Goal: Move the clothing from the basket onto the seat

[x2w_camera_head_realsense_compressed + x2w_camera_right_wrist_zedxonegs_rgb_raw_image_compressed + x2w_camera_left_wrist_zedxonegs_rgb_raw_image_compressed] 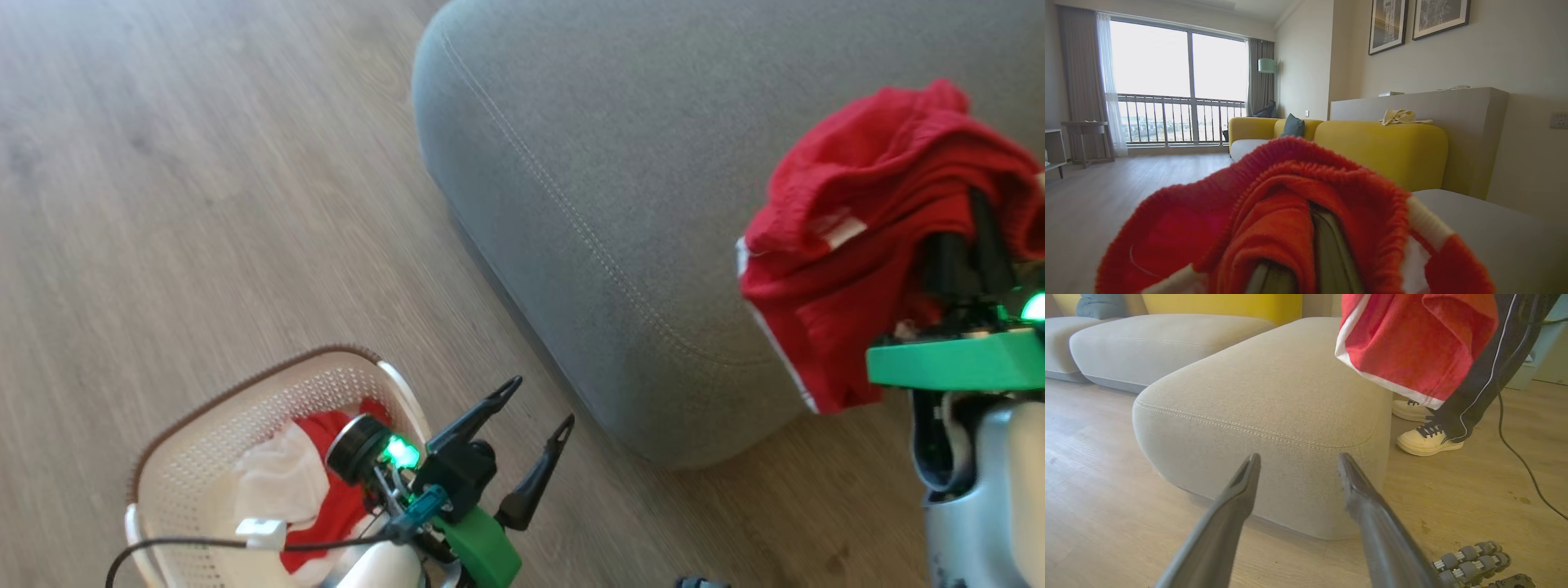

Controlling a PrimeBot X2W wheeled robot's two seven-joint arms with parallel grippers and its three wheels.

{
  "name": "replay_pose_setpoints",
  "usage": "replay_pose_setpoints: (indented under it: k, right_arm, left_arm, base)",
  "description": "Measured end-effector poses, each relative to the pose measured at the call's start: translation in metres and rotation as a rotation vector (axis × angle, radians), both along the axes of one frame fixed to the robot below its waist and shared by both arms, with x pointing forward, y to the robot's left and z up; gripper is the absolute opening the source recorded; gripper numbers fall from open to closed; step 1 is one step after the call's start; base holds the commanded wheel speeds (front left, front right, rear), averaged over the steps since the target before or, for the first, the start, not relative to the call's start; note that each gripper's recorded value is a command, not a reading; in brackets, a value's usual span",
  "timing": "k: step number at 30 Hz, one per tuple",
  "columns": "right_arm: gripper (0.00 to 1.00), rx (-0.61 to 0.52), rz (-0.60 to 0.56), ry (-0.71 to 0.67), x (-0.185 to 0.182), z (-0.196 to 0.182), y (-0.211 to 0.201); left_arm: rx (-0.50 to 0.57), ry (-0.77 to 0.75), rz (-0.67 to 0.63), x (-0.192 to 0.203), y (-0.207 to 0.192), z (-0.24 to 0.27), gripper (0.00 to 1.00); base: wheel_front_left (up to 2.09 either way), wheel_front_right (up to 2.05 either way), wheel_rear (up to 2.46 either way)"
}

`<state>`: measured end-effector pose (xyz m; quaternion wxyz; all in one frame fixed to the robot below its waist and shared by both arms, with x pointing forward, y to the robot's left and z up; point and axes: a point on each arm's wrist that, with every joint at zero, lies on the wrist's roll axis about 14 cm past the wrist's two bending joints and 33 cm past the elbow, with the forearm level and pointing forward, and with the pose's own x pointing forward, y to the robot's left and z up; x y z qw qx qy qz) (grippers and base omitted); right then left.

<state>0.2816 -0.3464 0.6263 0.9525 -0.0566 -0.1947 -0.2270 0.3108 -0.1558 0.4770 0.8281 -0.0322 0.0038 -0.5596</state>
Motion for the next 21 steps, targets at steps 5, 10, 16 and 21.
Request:
replay_pose_setpoints:
  k: [5,10,16,21]
  right_arm:
    - [0.00,-0.001,-0.067,0.010,-0.010,-0.001,-0.016]
    - [0.00,0.001,-0.100,0.015,-0.017,-0.003,-0.023]
    - [0.00,0.012,-0.125,0.017,-0.025,-0.006,-0.028]
    - [0.00,0.024,-0.144,0.021,-0.027,-0.009,-0.034]
  left_arm:
    - [-0.012,0.010,-0.075,-0.005,-0.015,-0.003,1.00]
    - [-0.019,0.002,-0.102,-0.004,-0.021,-0.002,1.00]
    - [-0.013,-0.004,-0.115,-0.009,-0.021,-0.002,1.00]
    - [-0.014,0.001,-0.104,-0.005,-0.019,-0.003,1.00]
  base:
    - [0.00,0.00,0.00]
    - [0.00,0.00,0.00]
    - [0.00,0.00,0.00]
    - [0.00,0.00,0.00]
